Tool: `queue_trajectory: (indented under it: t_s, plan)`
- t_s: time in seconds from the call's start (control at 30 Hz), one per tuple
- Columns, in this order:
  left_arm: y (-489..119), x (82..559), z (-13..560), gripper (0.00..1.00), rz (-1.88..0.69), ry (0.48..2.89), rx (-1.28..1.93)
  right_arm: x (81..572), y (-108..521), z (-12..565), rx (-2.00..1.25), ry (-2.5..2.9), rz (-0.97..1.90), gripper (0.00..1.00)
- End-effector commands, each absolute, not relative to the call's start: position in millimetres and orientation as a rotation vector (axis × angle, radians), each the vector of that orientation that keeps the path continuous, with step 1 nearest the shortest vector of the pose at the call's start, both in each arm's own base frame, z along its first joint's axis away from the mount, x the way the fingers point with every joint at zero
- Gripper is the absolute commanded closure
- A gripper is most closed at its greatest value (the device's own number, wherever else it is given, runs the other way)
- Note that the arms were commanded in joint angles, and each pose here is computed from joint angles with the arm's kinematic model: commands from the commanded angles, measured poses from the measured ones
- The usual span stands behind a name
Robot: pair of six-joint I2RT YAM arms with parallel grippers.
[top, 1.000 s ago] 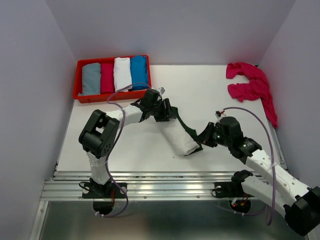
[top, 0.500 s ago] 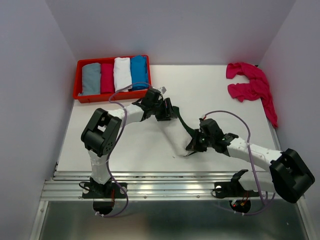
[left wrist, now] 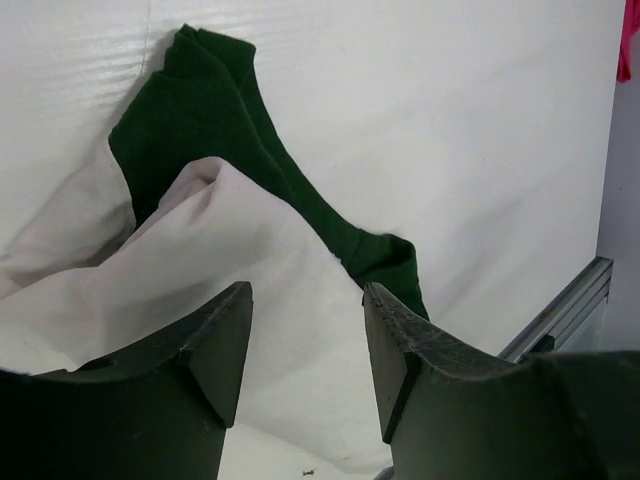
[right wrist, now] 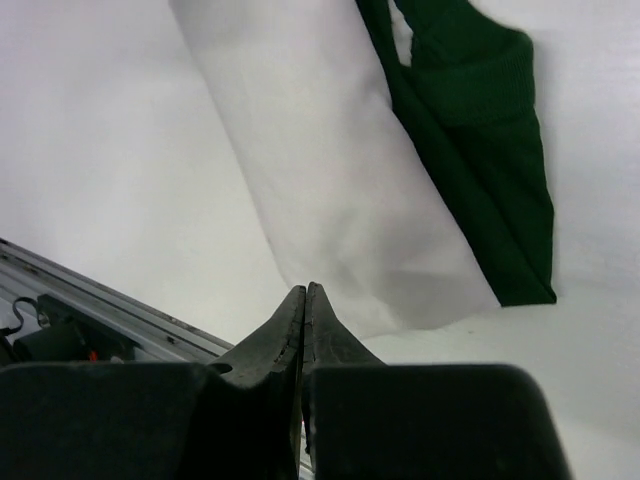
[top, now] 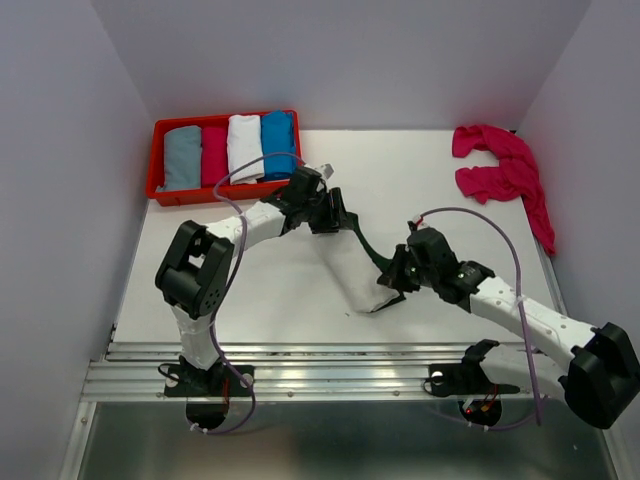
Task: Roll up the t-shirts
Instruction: Roll the T-shirt to the center of the board.
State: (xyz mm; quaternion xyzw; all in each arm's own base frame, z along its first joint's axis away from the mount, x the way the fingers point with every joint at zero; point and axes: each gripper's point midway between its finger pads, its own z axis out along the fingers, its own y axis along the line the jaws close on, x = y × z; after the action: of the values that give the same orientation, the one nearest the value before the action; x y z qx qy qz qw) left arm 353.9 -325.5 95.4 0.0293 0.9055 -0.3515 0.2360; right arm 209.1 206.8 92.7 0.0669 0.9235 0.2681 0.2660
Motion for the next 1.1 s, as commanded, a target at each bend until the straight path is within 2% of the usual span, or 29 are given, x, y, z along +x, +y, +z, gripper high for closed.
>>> queue_trajectory:
  t_s: [0.0, 0.17, 0.33, 0.47, 0.6, 0.93, 1.07]
  plan:
    - [-318.7, 372.6, 132.8, 0.41, -0.937, 2.389, 0.095, 229.4, 214.0, 118.3, 0.155, 2.422, 0.71, 0.99]
    - [-315.8, 383.2, 103.6, 0.42, -0.888, 2.439, 0.061, 245.1, 227.1, 99.0, 0.202, 2.432, 0.719, 0.99]
    - [-318.0, 389.0, 76.4, 0.42, -0.866, 2.478, 0.037, 254.9, 216.9, 53.3, 0.26, 2.508, 0.551, 0.98]
    - [-311.7, 380.7, 55.3, 0.43, -0.837, 2.525, 0.02, 243.7, 208.2, 6.2, 0.257, 2.604, 0.463, 0.99]
    - [-299.7, 366.7, 47.0, 0.44, -0.807, 2.54, 0.005, 225.2, 214.1, -8.9, 0.216, 2.646, 0.466, 0.99]
    - [-233.0, 328.9, 66.3, 0.43, -0.623, 2.519, -0.097, 195.5, 233.2, 12.6, 0.153, 2.609, 0.483, 0.99]
    - [-221.7, 333.2, 83.5, 0.43, -0.59, 2.499, -0.107, 205.6, 237.8, 47.6, 0.083, 2.537, 0.471, 0.93]
